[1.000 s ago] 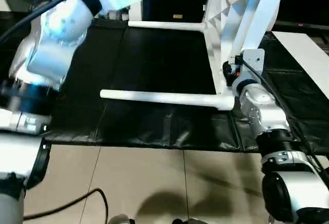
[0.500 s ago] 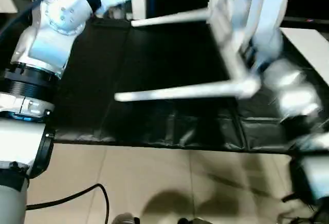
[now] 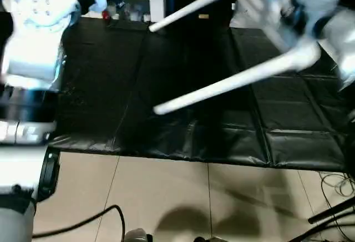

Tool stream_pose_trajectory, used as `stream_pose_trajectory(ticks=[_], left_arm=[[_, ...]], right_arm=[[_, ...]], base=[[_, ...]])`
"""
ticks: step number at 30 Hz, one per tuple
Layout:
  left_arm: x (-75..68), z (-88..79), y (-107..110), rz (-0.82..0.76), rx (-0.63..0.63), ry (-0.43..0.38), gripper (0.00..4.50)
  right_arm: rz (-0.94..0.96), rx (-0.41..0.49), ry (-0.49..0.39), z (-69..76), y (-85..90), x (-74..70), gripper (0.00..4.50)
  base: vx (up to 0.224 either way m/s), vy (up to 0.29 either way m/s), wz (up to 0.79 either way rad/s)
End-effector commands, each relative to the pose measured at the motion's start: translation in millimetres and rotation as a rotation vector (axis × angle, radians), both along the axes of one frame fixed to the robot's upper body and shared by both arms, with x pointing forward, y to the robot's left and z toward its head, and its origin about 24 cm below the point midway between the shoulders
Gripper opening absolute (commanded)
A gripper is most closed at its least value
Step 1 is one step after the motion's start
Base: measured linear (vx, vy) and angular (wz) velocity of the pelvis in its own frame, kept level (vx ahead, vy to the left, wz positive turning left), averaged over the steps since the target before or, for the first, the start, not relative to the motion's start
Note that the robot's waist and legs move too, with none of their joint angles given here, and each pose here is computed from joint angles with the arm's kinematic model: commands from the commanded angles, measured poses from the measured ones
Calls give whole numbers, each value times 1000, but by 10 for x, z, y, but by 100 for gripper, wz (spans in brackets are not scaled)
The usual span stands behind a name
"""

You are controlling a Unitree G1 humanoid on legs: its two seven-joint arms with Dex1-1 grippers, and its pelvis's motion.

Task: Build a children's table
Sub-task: Flip table

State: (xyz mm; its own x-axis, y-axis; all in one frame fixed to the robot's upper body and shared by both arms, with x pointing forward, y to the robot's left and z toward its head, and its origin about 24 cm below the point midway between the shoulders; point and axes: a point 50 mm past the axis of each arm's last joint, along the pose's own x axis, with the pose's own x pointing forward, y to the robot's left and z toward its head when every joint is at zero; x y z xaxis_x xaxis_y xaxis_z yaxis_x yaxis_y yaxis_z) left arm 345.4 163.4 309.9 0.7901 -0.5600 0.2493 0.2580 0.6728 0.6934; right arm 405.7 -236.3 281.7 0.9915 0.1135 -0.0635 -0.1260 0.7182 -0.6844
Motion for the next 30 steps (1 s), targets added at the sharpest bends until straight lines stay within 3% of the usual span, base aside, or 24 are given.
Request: stream_pose_trajectory(ticks=[1, 3, 6, 7, 10, 12, 17, 19, 22, 26, 29, 30], left_arm=[[117, -446, -48, 18, 17, 230, 192], [109, -482, -14, 51, 26, 251, 187], [88, -487, 12, 80, 27, 254, 180], [85, -485, 16, 87, 16, 251, 176], [74, -479, 30, 105, -13, 246, 173], [69, -479, 54, 131, -29, 244, 172], [89, -522, 119, 176, -20, 233, 172], [98, -552, 155, 191, -14, 230, 172], [120, -664, 280, 237, 5, 230, 171], [118, -739, 359, 261, 50, 227, 169], [109, -789, 427, 279, 54, 229, 166], [99, -812, 462, 286, 46, 232, 164]], right_arm=[[117, -161, -59, 240, 232, -13, 192], [127, -159, -59, 277, 247, -8, 192], [197, -85, -50, 302, 298, -7, 192], [211, -84, -67, 319, 314, -11, 248], [301, -11, -110, 390, 399, -35, 268], [379, 24, -216, 497, 457, -82, 291], [464, 112, -376, 622, 472, -182, 330], [508, 176, -463, 695, 454, -247, 343], [634, 494, -629, 835, 300, -429, 368], [664, 618, -636, 777, 232, -477, 397], [669, 688, -608, 626, 204, -503, 420], [662, 746, -555, 449, 206, -507, 430]], base=[[0, 0, 0], [0, 0, 0], [0, 0, 0], [0, 0, 0], [0, 0, 0], [0, 0, 0], [0, 0, 0], [0, 0, 0], [0, 0, 0], [0, 0, 0], [0, 0, 0], [0, 0, 0]])
